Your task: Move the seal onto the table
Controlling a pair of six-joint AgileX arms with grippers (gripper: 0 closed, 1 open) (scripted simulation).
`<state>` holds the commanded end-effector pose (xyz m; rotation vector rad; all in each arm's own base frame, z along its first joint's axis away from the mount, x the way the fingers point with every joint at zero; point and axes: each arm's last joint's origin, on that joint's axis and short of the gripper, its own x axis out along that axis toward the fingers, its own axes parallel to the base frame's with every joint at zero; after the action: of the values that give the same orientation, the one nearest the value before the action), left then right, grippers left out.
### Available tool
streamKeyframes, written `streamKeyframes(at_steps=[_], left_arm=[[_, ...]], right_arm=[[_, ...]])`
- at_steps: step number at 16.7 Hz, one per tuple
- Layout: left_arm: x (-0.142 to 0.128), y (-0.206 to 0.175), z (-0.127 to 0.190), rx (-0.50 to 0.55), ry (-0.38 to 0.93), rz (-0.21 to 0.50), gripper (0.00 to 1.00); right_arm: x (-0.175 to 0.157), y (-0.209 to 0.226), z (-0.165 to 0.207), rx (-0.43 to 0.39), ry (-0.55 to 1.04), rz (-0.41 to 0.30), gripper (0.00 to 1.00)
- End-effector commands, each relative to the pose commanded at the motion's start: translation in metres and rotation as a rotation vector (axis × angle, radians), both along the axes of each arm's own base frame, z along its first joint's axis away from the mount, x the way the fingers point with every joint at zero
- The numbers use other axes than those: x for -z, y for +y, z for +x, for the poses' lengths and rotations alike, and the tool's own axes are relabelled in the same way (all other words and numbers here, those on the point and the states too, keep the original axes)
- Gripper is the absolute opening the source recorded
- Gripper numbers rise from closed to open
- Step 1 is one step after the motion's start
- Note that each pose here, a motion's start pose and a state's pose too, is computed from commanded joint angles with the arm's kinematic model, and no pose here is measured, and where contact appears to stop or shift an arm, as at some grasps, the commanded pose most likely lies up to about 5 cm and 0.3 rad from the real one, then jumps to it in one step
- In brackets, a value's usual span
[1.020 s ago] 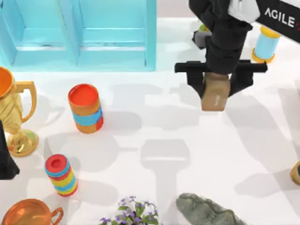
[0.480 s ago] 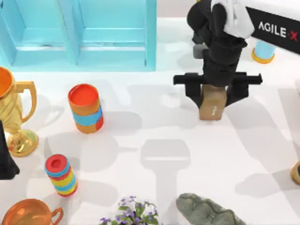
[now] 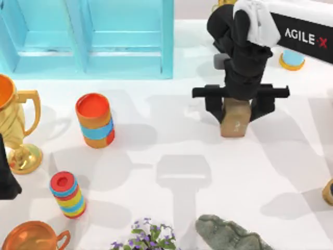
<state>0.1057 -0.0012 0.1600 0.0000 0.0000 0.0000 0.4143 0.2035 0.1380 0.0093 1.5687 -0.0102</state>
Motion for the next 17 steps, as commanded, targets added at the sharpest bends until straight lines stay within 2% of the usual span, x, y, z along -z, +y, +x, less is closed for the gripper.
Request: streamKeyframes(at_steps=[10,17], left_arm=[[0.0000,0.0000,0.0000,0.000,0.000,0.000,1.00],[0.0000,0.0000,0.0000,0.000,0.000,0.000,1.00]], right_arm=[[0.0000,0.0000,0.0000,0.000,0.000,0.000,0.98],[0.0000,0.0000,0.0000,0.000,0.000,0.000,1.00]])
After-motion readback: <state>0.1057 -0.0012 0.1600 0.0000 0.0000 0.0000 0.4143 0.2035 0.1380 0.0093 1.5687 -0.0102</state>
